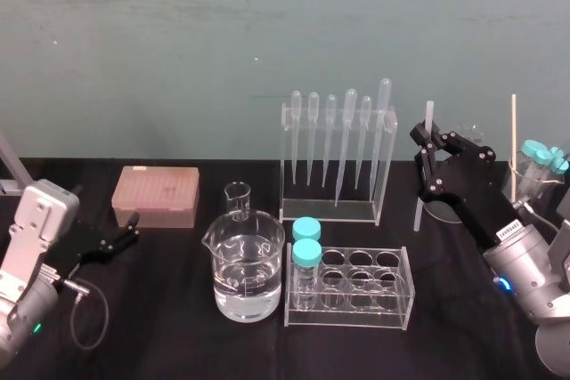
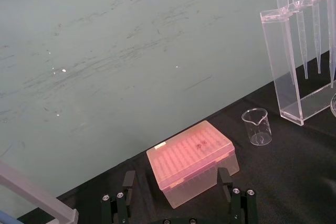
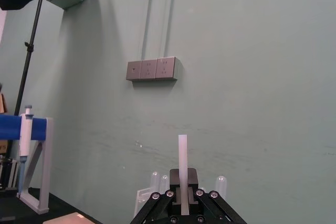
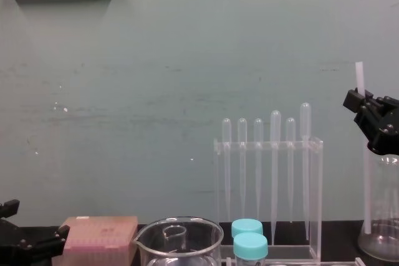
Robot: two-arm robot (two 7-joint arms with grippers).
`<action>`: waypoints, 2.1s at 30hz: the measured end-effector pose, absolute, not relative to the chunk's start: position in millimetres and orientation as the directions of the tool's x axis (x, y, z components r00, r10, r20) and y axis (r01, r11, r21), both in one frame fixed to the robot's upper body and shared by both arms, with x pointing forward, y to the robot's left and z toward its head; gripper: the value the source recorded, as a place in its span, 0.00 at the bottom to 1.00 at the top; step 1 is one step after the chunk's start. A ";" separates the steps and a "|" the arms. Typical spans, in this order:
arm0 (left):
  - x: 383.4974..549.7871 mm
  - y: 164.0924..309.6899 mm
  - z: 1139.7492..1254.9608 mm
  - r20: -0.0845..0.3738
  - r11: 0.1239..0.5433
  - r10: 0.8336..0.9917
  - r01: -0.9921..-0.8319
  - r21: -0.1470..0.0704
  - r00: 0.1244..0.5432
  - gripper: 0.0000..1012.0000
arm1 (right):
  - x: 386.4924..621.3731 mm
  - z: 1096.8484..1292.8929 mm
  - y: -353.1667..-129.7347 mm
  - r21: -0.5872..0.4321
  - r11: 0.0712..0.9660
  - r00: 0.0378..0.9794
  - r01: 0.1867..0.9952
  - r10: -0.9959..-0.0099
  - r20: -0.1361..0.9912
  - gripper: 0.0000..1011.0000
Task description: Pick up the stirring rod with one hand, then place it down.
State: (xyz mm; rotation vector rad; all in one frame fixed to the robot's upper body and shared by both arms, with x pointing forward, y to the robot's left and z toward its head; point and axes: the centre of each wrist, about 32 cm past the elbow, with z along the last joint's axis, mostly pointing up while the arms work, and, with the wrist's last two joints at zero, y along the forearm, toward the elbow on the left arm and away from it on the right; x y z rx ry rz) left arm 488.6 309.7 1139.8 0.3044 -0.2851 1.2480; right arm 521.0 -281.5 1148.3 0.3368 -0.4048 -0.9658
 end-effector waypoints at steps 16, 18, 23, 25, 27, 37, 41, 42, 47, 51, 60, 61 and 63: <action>488.6 309.7 1139.8 0.374 0.287 0.880 -0.955 0.070 0.292 0.99 | 521.0 1148.3 -281.5 0.449 0.528 0.505 0.721 -0.844 0.181 0.07; 488.6 309.7 1139.8 0.374 0.287 0.880 -0.955 0.070 0.292 0.99 | 521.0 1148.3 -281.5 0.449 0.528 0.505 0.721 -0.844 0.181 0.07; 488.6 309.7 1139.8 0.374 0.287 0.880 -0.955 0.070 0.292 0.99 | 521.0 1148.3 -281.5 0.449 0.528 0.505 0.721 -0.844 0.181 0.07; 488.6 309.7 1139.8 0.374 0.287 0.880 -0.955 0.070 0.292 0.99 | 521.0 1148.3 -281.6 0.449 0.528 0.505 0.721 -0.844 0.181 0.07; 488.6 309.7 1139.8 0.374 0.287 0.880 -0.955 0.070 0.292 0.99 | 521.0 1148.3 -281.5 0.449 0.528 0.505 0.721 -0.844 0.181 0.07; 488.6 309.7 1139.8 0.374 0.287 0.880 -0.955 0.070 0.292 0.99 | 521.0 1148.3 -281.5 0.449 0.528 0.505 0.721 -0.844 0.181 0.07; 488.6 309.7 1139.8 0.374 0.287 0.880 -0.955 0.070 0.292 0.99 | 521.0 1148.3 -281.5 0.449 0.528 0.505 0.721 -0.844 0.181 0.07; 488.6 309.7 1139.8 0.374 0.287 0.880 -0.955 0.070 0.292 0.99 | 521.0 1148.3 -281.5 0.449 0.528 0.505 0.721 -0.844 0.181 0.07; 488.6 309.7 1139.8 0.374 0.287 0.880 -0.955 0.070 0.292 0.99 | 521.0 1148.3 -281.6 0.449 0.528 0.505 0.721 -0.844 0.181 0.07; 488.6 309.7 1139.8 0.374 0.287 0.880 -0.955 0.070 0.292 0.99 | 521.0 1148.3 -281.5 0.449 0.528 0.505 0.721 -0.844 0.181 0.07; 488.6 309.6 1139.8 0.374 0.287 0.880 -0.955 0.070 0.292 0.99 | 521.0 1148.4 -281.6 0.449 0.527 0.505 0.722 -0.844 0.180 0.07; 488.6 309.7 1139.8 0.374 0.287 0.880 -0.955 0.070 0.292 0.99 | 521.1 1148.5 -281.7 0.447 0.526 0.504 0.724 -0.845 0.178 0.07; 488.6 309.7 1139.7 0.374 0.287 0.880 -0.955 0.070 0.292 0.99 | 521.2 1150.3 -281.7 0.443 0.523 0.505 0.728 -0.846 0.169 0.07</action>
